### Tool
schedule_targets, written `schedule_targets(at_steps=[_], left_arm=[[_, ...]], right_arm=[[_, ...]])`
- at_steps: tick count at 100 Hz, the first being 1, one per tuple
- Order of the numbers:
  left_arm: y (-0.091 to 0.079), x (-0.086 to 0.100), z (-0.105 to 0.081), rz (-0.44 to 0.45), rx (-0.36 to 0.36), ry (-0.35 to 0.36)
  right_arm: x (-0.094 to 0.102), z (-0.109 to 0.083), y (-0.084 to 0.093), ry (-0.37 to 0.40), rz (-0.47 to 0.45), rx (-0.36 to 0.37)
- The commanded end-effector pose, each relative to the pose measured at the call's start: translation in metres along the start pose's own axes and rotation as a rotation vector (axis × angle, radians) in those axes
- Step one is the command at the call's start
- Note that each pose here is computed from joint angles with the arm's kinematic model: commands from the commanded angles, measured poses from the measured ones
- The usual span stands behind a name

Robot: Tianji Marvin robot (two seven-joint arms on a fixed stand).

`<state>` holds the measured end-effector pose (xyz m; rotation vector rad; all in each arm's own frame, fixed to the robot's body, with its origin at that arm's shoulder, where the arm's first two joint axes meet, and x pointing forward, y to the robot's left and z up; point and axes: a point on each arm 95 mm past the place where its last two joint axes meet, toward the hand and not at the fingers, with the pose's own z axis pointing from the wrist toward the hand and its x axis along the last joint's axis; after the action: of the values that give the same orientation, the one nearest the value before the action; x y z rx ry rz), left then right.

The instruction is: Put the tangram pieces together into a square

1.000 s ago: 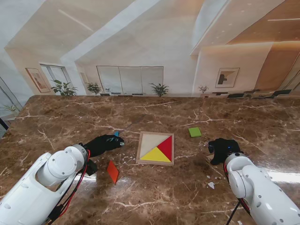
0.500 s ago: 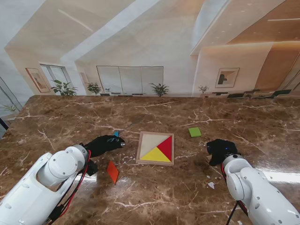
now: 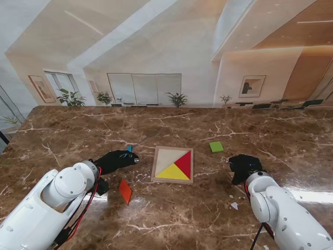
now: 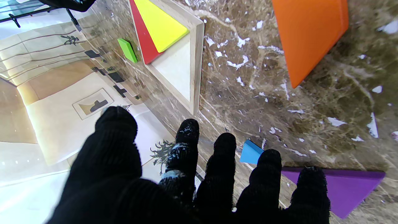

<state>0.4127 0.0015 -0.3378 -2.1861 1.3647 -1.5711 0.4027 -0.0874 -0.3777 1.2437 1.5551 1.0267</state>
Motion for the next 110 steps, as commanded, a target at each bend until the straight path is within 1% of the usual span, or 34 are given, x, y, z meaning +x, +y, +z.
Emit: schedule_targets(at_steps=[1,26,49,84,110], left_arm=[[0.003,-0.002,0.001,-0.002,-0.010,-0.009],[0.003,-0.002,0.001,-0.004,-0.011,-0.011],[0.003,-0.002,0.002,-0.005,-0.012,-0.009],[0.003,-0.002,0.001,-0.008,-0.015,-0.011],[0.003,-0.002,0.001,-0.007,-0.019,-0.014]], right_arm=[[0.001,-0.015,-0.050,0.001,-0.004,0.150],[0.000,-0.014,-0.049,0.020,-0.026,0.156],[-0.001,-0.010,-0.053,0.022,-0.046,0.158],[-0.001,-0.009,-0.058,0.002,-0.034,0.171],[-0.002,-0.007,-0.063,-0.006,-0.005,0.171]])
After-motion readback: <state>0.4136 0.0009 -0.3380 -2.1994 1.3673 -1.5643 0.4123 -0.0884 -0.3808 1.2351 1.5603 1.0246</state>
